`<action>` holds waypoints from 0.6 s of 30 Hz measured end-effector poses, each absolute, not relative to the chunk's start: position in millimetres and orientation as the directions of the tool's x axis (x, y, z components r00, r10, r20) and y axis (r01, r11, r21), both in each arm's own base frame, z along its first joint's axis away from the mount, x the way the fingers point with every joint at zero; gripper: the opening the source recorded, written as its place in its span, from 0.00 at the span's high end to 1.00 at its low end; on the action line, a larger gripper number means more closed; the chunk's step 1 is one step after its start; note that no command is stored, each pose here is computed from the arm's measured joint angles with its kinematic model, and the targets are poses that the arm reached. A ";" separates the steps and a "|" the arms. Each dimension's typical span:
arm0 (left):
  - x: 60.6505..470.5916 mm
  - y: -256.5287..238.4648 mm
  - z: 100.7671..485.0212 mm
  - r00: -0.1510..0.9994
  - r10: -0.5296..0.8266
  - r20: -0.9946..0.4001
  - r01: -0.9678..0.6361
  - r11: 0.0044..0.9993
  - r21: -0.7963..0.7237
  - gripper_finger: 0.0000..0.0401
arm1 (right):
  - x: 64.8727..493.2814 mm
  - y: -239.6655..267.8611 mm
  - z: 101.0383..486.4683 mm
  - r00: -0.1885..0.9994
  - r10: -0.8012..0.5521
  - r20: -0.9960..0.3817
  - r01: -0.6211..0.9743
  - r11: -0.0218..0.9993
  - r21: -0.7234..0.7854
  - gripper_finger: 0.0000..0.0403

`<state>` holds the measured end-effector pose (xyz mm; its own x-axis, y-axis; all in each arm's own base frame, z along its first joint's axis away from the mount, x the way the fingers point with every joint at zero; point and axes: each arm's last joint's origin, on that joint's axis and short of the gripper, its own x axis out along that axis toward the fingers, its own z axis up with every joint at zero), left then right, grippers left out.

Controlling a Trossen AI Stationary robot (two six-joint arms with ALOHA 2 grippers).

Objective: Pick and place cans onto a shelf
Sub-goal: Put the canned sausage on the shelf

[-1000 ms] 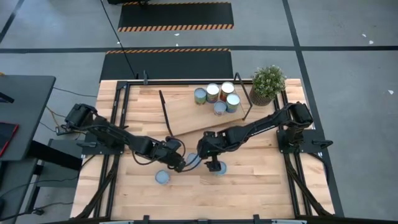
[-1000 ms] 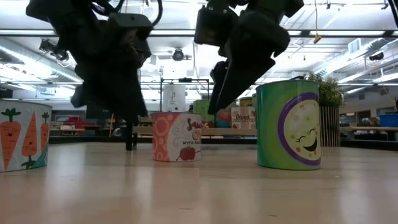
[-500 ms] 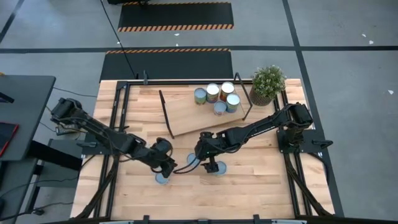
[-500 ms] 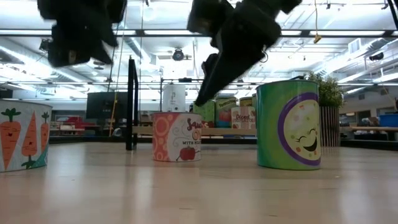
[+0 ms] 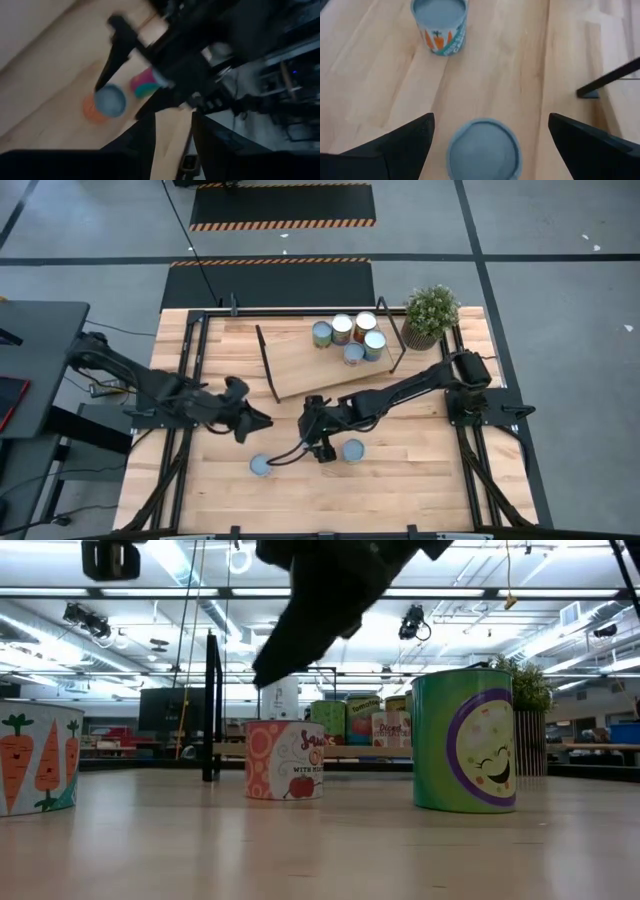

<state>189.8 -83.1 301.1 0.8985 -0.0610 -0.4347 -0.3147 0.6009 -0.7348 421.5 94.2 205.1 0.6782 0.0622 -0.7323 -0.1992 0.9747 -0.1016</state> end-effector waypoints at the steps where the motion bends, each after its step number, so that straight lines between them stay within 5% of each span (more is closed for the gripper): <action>1: 187.2 -81.6 304.5 0.907 -0.058 -0.417 -0.304 0.594 -0.745 0.67 | 423.2 94.9 201.7 0.679 0.061 -0.731 -0.201 0.974 -0.105 0.01; 18: 172.4 -73.4 320.3 0.943 -0.045 -0.329 -0.245 0.575 -0.780 0.67 | 428.0 94.6 154.2 0.566 0.019 -0.824 -0.223 0.966 -0.130 0.08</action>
<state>172.4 -73.4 320.3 0.9431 -0.0454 -0.3295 -0.2449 0.5752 -0.7805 428.0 94.6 154.2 0.5661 0.0192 -0.8241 -0.2225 0.9662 -0.1303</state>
